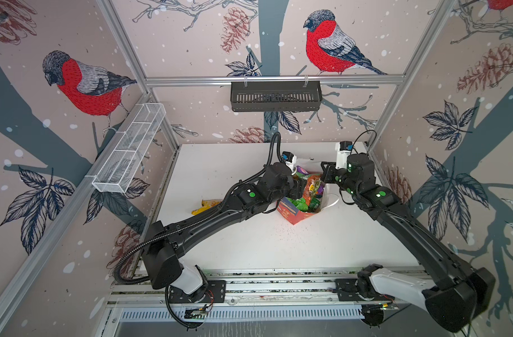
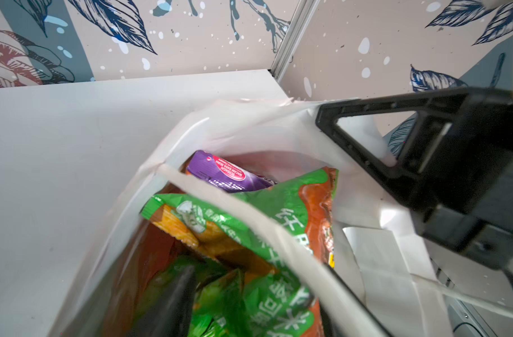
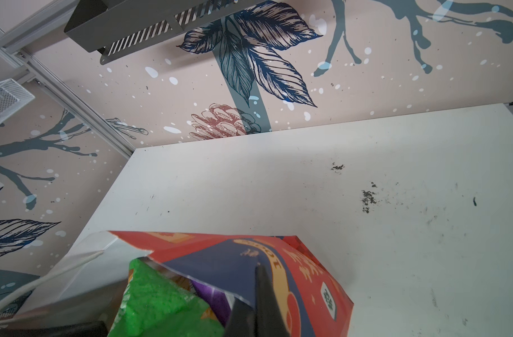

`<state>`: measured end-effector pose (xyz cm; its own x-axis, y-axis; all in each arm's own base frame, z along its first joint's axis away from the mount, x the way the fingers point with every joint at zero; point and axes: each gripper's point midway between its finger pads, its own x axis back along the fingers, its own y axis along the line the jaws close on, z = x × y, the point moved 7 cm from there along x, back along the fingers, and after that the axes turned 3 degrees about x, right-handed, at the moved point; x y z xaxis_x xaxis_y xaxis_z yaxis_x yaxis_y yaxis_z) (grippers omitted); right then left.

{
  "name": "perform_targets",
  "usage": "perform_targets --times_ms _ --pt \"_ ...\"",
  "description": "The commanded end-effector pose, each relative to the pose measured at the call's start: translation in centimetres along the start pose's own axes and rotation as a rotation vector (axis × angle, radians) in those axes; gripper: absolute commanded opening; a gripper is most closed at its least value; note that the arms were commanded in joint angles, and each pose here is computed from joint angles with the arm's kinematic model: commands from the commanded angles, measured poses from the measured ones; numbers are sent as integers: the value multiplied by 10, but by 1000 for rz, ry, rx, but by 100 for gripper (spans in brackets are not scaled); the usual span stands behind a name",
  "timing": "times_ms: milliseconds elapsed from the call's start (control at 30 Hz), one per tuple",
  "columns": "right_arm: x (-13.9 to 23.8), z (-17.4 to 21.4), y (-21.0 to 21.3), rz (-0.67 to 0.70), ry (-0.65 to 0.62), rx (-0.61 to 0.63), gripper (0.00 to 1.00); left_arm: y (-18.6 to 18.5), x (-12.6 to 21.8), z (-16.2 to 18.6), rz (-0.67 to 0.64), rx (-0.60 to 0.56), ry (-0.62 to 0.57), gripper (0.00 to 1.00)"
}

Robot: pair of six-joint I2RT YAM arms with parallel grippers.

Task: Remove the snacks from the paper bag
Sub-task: 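Lower the left gripper into the bag onto the green chip packet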

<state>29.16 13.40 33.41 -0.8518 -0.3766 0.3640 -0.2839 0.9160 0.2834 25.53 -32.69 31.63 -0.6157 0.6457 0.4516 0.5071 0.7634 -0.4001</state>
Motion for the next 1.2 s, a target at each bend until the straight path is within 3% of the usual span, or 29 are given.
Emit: perform_targets --times_ms 0,367,667,900,1000,1167 --pt "7 -21 9 -60 -116 -7 0 4 -2 -1 -42 -7 -16 64" --pt "10 -20 11 -84 -115 -2 0 4 -9 5 -34 -2 -2 60" --pt "8 -18 14 -107 -111 -5 0 7 -11 8 -36 -1 -3 41" --pt "8 -18 14 -110 -113 -5 0 8 -10 7 -54 -6 -11 34" --pt "8 -18 14 -109 -113 -5 0 9 -12 8 -53 -7 -4 22" --pt "8 -17 13 -106 -112 -5 0 9 -14 10 -52 -6 1 17"
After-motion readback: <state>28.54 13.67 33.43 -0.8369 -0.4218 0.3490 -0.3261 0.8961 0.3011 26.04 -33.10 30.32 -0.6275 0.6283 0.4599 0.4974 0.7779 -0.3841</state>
